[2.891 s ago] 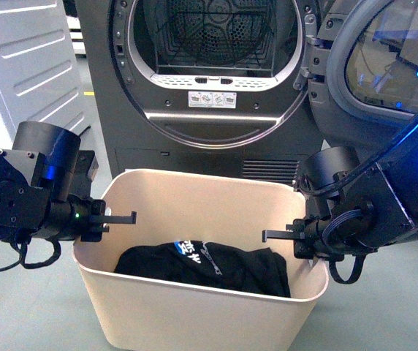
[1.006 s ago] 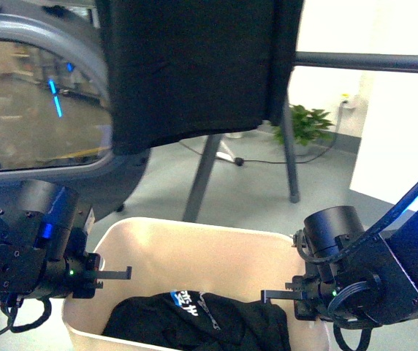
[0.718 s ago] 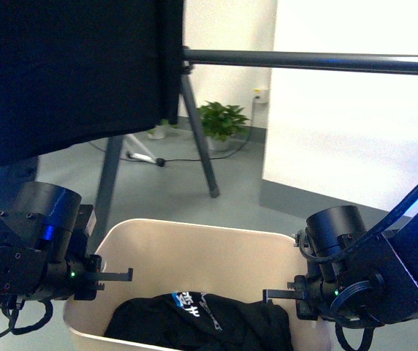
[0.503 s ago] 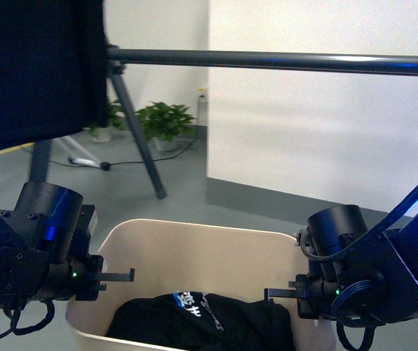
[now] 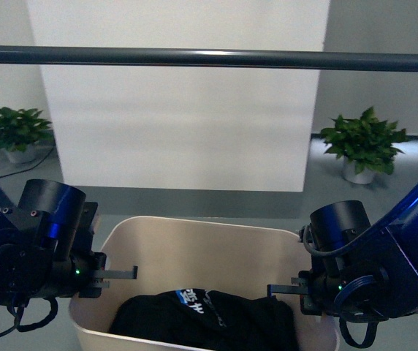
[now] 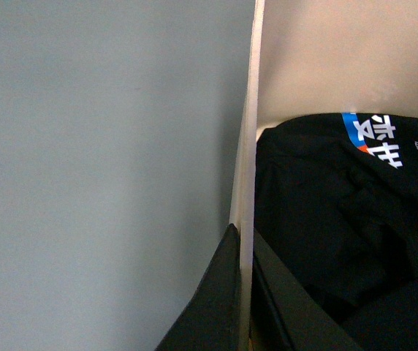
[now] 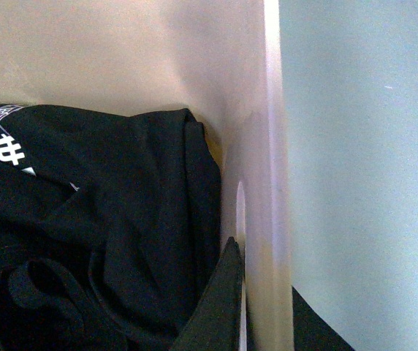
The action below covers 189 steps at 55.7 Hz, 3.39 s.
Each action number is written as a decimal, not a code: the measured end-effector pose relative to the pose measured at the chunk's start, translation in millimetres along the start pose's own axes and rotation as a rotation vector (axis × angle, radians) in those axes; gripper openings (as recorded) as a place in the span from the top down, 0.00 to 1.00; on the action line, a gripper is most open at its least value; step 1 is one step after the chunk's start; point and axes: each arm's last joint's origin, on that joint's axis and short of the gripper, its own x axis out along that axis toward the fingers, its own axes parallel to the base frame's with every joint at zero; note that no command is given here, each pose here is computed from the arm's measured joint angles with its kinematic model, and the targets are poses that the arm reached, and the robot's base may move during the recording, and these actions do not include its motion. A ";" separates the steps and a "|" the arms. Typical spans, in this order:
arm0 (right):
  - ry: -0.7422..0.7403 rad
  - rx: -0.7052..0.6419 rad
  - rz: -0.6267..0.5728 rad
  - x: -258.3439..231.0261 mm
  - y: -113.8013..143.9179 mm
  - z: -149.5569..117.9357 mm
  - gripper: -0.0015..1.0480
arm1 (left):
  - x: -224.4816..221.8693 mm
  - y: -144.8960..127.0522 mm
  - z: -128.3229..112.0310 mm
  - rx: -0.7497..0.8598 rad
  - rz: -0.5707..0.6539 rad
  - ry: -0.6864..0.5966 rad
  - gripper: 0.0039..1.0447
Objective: Move hamper under clothes hanger
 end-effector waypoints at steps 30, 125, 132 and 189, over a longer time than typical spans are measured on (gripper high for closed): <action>0.006 -0.018 0.029 -1.6 10.7 -3.1 0.98 | 1.0 7.5 0.3 -0.012 0.026 0.000 0.96; 0.052 0.135 -0.140 29.4 2.4 -18.6 0.67 | 9.3 -3.9 -38.7 -0.056 -0.031 0.184 0.52; 0.032 0.141 -0.150 22.9 -0.4 -14.1 0.51 | 3.7 -3.6 -28.0 -0.056 -0.035 0.155 0.37; -0.623 0.003 -0.166 -242.6 7.6 120.9 0.08 | -229.1 23.2 152.8 0.072 -0.122 -0.596 0.06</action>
